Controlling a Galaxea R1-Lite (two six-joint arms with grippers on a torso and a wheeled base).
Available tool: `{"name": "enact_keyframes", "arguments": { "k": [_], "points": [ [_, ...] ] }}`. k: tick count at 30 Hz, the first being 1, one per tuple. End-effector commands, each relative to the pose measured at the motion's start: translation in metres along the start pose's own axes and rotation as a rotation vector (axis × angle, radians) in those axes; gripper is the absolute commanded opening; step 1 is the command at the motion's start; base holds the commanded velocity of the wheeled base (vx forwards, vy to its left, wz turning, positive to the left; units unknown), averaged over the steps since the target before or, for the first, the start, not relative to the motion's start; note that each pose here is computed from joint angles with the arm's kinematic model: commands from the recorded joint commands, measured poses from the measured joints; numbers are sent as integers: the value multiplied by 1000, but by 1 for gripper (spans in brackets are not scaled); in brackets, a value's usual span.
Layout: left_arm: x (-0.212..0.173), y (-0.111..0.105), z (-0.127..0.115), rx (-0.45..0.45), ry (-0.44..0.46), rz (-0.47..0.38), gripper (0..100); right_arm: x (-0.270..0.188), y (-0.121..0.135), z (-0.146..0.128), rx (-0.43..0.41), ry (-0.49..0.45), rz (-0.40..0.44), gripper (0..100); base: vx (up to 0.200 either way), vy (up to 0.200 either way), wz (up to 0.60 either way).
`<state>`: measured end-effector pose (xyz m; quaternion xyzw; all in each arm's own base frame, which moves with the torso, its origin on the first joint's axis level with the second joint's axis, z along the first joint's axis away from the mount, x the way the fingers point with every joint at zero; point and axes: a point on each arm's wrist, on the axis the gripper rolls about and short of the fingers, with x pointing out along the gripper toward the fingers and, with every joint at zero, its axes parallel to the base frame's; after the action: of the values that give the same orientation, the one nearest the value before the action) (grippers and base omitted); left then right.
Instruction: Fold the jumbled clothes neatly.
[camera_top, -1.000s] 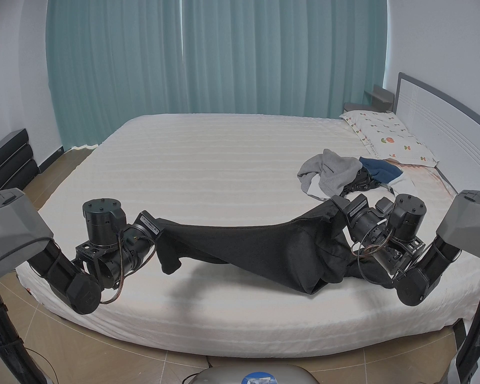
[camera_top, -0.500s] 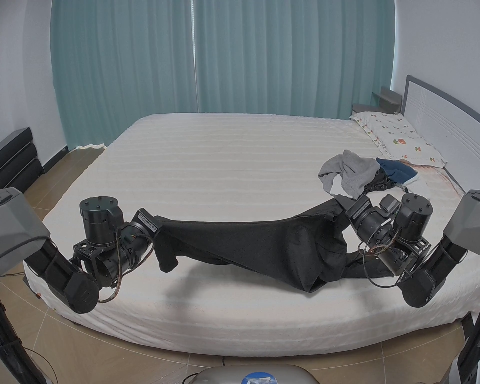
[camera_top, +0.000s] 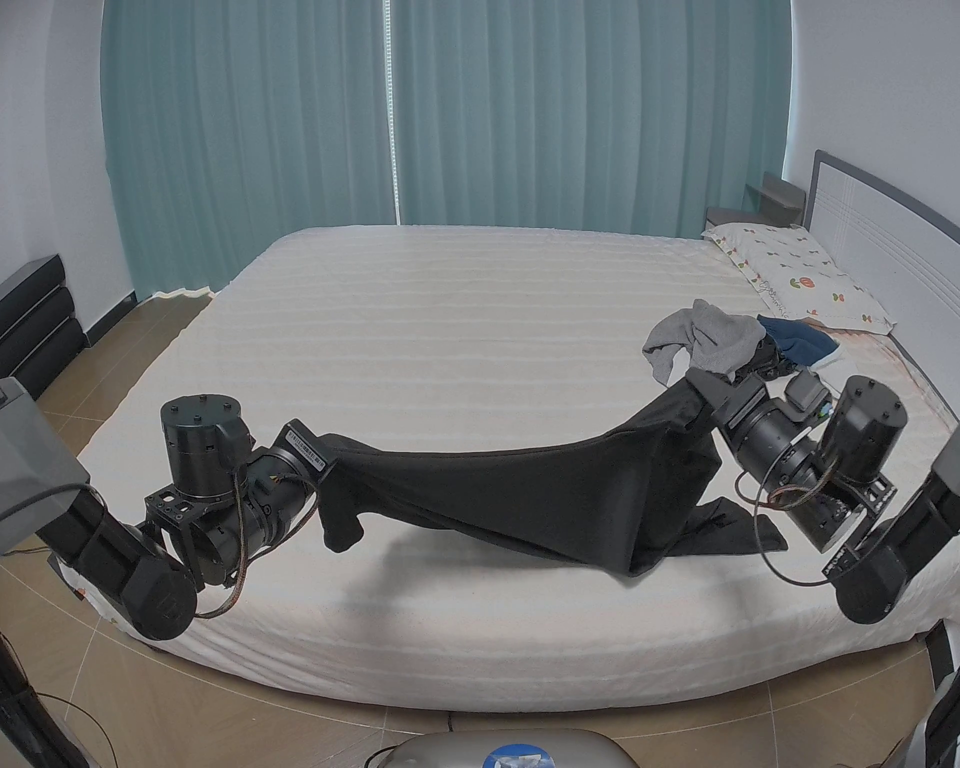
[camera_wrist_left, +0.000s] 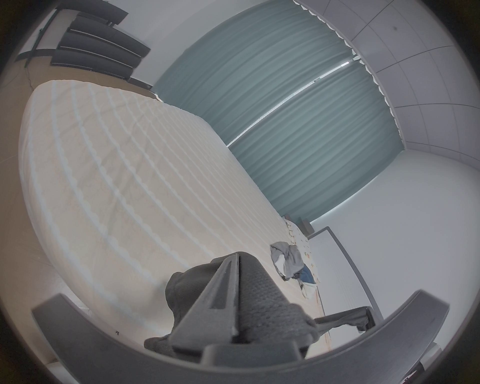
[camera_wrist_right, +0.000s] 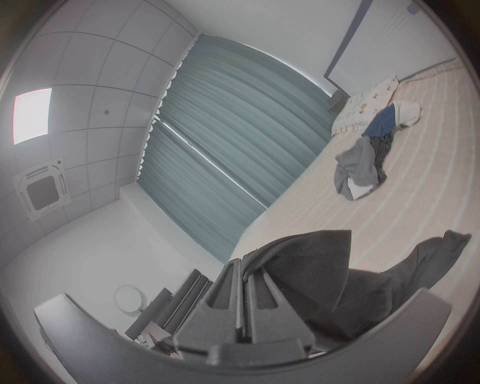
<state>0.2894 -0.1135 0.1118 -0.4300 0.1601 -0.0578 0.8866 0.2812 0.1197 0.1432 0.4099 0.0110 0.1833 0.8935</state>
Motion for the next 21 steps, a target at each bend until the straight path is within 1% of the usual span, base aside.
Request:
{"name": "enact_keyframes", "arguments": {
  "k": [1, 2, 3, 5, 9, 10, 11, 13, 15, 16, 17, 21],
  "points": [
    [-27, -23, 5, 2, -11, -89, 0, -33, 44, 39, -16, -103, 129, 0, -200, 0, 0],
    [-34, -30, 9, 9, -22, -112, 0, -46, 58, 52, -21, -129, 157, 0, -200, 0, 0],
    [-35, -30, 10, 11, -24, -114, 0, -48, 59, 54, -22, -131, 159, 0, -200, 0, 0],
    [-47, -40, 21, 53, -52, -136, 0, -68, 77, 73, -47, -166, 185, 0, -200, 0, 0],
    [-64, -57, 38, 78, -80, -159, 0, -91, 106, 104, -54, -229, 242, 0, 0, 0, 0],
    [-64, -57, 38, 78, -80, -159, 0, -91, 106, 104, -54, -229, 242, 0, 0, 0, 0],
    [-73, -70, 49, 77, -88, -169, 0, -99, 124, 120, -61, -235, 251, 0, 0, 0, 0],
    [-79, -83, 59, 76, -87, -173, 0, -101, 140, 135, -65, -233, 246, 0, 0, 0, 0],
    [-79, -93, 66, 79, -75, -157, 0, -98, 155, 151, -68, -241, 241, 0, 0, 0, 0],
    [-79, -94, 66, 80, -73, -155, 0, -98, 156, 152, -68, -241, 241, 0, 0, 0, 0],
    [-76, -102, 72, 77, -64, -136, 0, -94, 168, 169, -75, -263, 226, 0, 0, 0, 0],
    [-71, -111, 87, 72, -78, -106, 0, -72, 177, 194, -101, -308, 189, 0, 0, 0, 0]
  ]
}}
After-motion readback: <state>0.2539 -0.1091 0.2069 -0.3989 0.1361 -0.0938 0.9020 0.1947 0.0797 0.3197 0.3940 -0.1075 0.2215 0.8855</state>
